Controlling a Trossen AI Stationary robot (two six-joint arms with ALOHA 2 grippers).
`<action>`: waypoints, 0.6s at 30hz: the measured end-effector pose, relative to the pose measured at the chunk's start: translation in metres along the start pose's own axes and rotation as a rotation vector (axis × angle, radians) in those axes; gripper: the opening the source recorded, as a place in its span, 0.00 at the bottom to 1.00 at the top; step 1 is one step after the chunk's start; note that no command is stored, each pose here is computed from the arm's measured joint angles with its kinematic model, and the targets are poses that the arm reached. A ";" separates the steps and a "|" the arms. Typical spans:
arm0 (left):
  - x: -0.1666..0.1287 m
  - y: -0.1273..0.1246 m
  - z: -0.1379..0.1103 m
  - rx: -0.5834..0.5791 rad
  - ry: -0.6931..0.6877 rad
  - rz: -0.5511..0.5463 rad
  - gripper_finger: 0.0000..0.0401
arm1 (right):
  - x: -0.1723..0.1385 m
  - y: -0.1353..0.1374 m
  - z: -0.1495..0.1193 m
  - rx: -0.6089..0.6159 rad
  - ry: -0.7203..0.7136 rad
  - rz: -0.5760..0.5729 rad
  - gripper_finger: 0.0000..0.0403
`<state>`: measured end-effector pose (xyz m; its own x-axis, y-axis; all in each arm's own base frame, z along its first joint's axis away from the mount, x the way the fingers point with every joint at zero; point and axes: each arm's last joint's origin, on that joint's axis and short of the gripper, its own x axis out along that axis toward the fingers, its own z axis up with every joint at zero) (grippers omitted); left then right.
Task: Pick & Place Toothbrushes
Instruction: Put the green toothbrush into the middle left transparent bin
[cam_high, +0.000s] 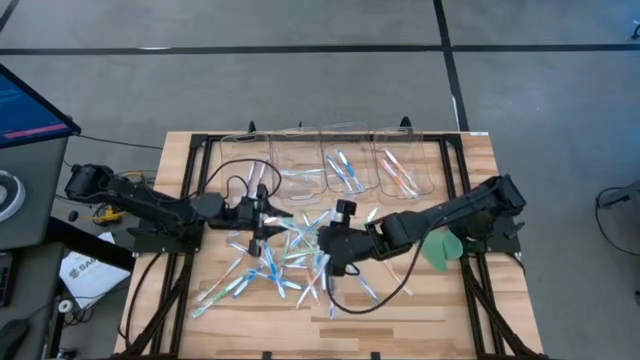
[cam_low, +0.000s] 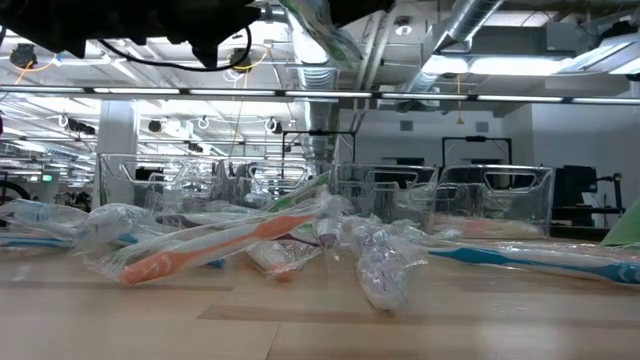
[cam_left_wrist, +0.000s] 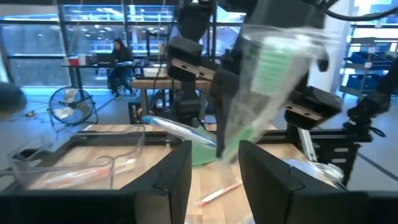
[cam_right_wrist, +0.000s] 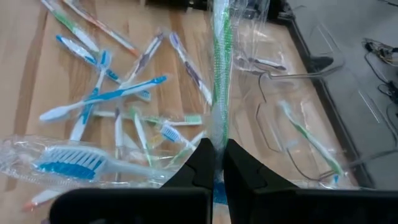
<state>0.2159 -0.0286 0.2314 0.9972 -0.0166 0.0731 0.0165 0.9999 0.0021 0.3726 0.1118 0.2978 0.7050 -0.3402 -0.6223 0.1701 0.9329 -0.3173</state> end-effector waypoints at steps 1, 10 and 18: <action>0.000 0.000 0.000 -0.001 0.000 0.002 0.32 | 0.001 -0.002 0.001 -0.001 -0.002 0.005 0.01; 0.000 -0.001 0.001 -0.002 -0.007 -0.032 0.45 | 0.010 -0.016 0.002 0.019 0.011 -0.020 0.01; 0.000 0.003 0.001 -0.002 -0.010 -0.013 0.56 | 0.011 -0.017 0.003 0.019 0.009 -0.001 0.01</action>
<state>0.2162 -0.0258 0.2323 0.9961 -0.0296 0.0828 0.0295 0.9996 0.0016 0.3794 0.0924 0.2982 0.6988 -0.3416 -0.6285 0.1834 0.9348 -0.3042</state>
